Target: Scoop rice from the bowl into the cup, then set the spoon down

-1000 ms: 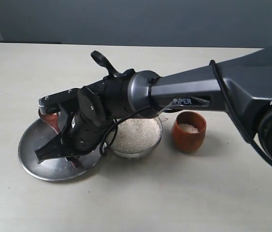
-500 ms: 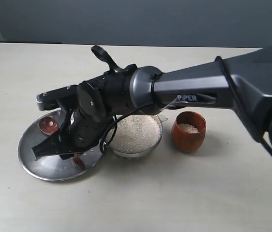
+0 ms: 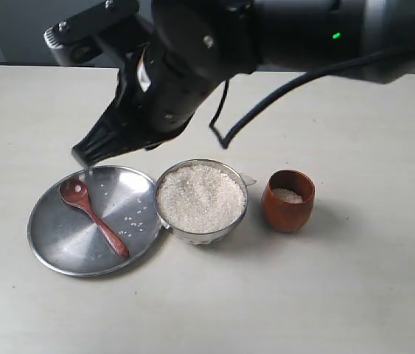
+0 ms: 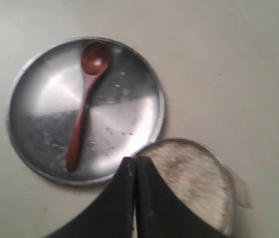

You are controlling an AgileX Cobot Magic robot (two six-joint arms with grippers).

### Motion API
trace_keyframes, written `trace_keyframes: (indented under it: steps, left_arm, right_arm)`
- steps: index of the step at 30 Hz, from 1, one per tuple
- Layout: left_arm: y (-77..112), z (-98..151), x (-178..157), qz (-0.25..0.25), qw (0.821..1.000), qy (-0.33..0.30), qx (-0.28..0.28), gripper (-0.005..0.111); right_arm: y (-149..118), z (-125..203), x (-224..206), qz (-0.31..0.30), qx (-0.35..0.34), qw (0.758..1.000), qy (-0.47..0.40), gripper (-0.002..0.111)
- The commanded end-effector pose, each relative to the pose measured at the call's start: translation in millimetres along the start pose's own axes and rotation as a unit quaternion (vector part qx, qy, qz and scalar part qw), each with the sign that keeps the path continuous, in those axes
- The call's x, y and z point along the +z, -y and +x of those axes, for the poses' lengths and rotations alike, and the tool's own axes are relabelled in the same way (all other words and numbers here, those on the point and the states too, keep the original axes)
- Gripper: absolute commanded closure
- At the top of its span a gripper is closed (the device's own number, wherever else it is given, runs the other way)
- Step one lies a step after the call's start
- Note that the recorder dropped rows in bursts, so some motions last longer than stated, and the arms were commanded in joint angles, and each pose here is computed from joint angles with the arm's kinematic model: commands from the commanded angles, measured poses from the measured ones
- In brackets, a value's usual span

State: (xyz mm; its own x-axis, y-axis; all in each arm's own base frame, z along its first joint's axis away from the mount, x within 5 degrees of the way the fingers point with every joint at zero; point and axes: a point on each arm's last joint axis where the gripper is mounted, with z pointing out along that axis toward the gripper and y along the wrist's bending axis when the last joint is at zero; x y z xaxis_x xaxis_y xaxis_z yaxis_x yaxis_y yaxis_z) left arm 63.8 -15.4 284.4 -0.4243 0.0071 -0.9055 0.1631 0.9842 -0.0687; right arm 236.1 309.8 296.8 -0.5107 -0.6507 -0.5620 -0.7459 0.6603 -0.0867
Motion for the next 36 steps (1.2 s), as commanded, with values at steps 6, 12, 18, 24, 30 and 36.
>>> trace_keyframes:
  steps: [6,12,18,24,30,36]
  left_arm:
    - [-0.8,1,1,-0.003,1.0,0.0,0.003,0.106]
    - [-1.0,1,1,-0.004,1.0,0.0,0.005,0.106]
    - [-1.0,1,1,-0.004,1.0,0.0,0.005,0.106]
    - [-1.0,1,1,-0.004,1.0,0.0,0.005,0.106]
    - [-1.0,1,1,-0.004,1.0,0.0,0.005,0.106]
    - [-1.0,1,1,-0.004,1.0,0.0,0.005,0.106]
  right_arm:
    - [50,18,-126,0.183,0.002,0.982,0.043,0.108]
    - [73,57,-207,0.245,0.059,0.958,0.133,0.108]
    - [87,114,-246,0.289,0.091,0.93,0.21,0.108]
    - [95,176,-258,0.312,0.115,0.899,0.286,0.108]
    - [88,215,-246,0.285,0.079,0.889,0.349,0.108]
    - [83,234,-224,0.257,0.091,0.891,0.362,0.108]
